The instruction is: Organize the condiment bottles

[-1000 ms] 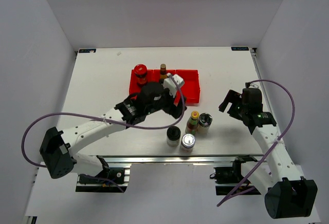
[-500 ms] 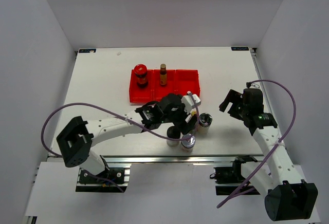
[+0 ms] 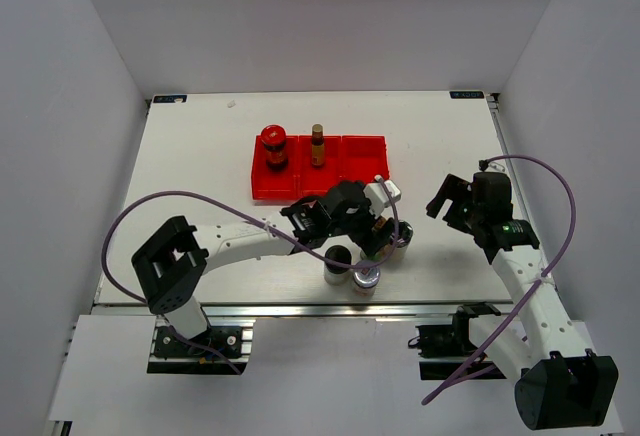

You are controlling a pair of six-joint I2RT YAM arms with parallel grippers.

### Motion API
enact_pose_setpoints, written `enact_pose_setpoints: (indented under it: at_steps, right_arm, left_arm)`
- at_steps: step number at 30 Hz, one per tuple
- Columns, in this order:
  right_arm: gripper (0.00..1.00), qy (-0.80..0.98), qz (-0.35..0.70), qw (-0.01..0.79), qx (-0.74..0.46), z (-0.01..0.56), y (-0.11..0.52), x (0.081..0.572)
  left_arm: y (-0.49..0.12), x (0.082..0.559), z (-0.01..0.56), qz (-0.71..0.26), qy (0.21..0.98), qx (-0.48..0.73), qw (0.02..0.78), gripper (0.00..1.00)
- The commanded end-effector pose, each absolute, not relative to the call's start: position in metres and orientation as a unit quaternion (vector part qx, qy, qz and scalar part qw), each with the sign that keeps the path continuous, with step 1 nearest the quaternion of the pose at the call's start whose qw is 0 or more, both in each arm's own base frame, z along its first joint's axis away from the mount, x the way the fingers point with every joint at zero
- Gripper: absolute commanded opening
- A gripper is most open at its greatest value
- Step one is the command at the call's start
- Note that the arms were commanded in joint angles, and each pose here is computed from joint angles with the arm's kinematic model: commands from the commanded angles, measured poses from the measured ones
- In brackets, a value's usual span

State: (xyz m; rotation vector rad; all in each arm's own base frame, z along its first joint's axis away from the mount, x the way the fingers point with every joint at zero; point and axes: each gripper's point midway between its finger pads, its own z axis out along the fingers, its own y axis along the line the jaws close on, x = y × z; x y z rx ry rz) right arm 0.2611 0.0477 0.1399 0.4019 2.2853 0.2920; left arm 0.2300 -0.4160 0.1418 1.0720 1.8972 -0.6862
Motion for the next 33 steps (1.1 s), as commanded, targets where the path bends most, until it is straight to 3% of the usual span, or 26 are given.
enact_pose_setpoints:
  at_steps: [1, 9, 10, 15, 17, 33]
  right_arm:
    - [0.89, 0.897, 0.11, 0.4, 0.153, 0.141, 0.045, 0.264]
    - [0.89, 0.896, 0.111, 0.403, 0.151, 0.141, 0.045, 0.263]
    - [0.89, 0.896, 0.111, 0.403, 0.151, 0.141, 0.045, 0.264]
    - [0.89, 0.895, 0.111, 0.405, 0.151, 0.142, 0.045, 0.264]
    - [0.89, 0.895, 0.111, 0.405, 0.151, 0.142, 0.045, 0.264]
    - [0.89, 0.895, 0.112, 0.405, 0.15, 0.139, 0.046, 0.265]
  left_arm:
    - [-0.427, 0.233, 0.157, -0.282, 0.74, 0.426, 0.437, 0.98]
    - [-0.428, 0.236, 0.17, -0.287, 0.73, 0.418, 0.458, 0.72]
    - [-0.427, 0.236, 0.171, -0.287, 0.73, 0.417, 0.459, 0.64]
    - [-0.422, 0.237, 0.182, -0.289, 0.724, 0.407, 0.475, 0.52]
    - [-0.417, 0.243, 0.194, -0.28, 0.726, 0.391, 0.491, 0.42]
    - [-0.341, 0.338, 0.278, -0.158, 0.751, 0.225, 0.6, 0.4]
